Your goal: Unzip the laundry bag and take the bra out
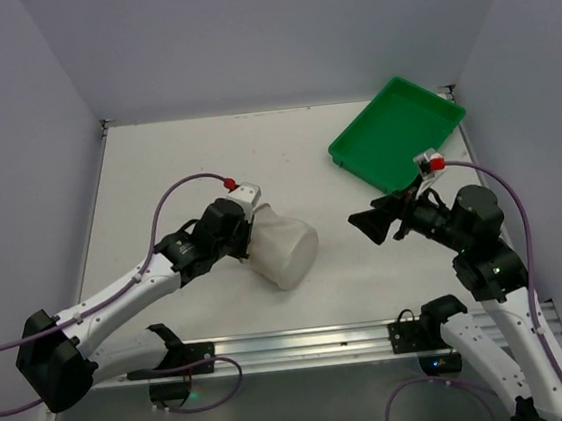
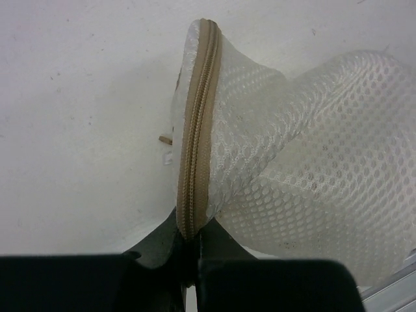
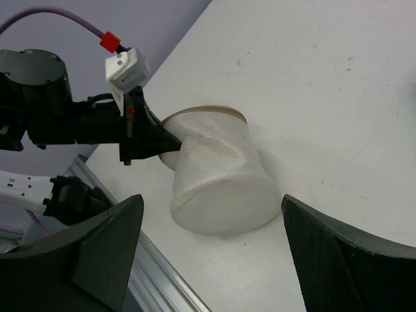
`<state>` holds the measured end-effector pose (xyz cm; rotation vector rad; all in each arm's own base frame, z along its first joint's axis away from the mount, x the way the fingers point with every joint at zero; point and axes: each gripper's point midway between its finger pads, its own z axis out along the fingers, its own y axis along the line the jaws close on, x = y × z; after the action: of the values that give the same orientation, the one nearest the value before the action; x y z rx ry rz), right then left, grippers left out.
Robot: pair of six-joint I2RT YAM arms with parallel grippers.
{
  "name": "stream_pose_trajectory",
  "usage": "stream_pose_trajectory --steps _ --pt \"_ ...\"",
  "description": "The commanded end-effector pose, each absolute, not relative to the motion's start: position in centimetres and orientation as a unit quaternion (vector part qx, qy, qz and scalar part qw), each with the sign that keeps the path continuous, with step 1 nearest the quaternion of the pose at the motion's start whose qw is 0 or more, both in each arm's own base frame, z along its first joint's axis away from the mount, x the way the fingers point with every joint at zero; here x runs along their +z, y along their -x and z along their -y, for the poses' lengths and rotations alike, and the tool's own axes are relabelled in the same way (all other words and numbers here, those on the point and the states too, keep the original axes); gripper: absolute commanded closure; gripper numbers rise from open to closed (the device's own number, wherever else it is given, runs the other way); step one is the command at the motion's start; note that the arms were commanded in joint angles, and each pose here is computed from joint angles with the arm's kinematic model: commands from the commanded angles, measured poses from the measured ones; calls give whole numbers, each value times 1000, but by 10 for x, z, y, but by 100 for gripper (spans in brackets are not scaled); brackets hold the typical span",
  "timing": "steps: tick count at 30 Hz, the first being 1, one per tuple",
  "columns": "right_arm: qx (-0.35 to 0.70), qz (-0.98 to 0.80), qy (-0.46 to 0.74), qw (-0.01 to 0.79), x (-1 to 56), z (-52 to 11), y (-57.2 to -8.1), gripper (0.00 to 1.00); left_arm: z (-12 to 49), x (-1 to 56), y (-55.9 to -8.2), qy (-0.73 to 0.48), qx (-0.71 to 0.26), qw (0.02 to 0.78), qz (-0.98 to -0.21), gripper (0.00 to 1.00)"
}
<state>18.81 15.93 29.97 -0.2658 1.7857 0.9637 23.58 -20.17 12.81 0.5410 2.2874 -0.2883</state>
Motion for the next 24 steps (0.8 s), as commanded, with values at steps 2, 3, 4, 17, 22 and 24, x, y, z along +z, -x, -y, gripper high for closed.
stream_pose_trajectory --steps 2,3,4,17,22,24 --pt "387 -768 108 499 281 -170 -201 12 210 167 -246 -138 -145 406 -892 100" --pt "383 -772 107 495 277 -173 -203 13 208 178 -251 -127 -138 417 -889 100" --pt "367 -778 96 500 273 -172 -211 13 203 178 -250 -117 -126 411 -895 100" --pt "376 -811 88 440 231 -239 -215 17 180 188 -268 -41 -26 395 -918 100" --pt "371 -805 67 459 229 -239 -216 17 243 157 -266 25 -188 380 -905 79" --pt "368 -805 56 462 223 -235 -216 17 262 149 -266 71 -249 376 -890 70"
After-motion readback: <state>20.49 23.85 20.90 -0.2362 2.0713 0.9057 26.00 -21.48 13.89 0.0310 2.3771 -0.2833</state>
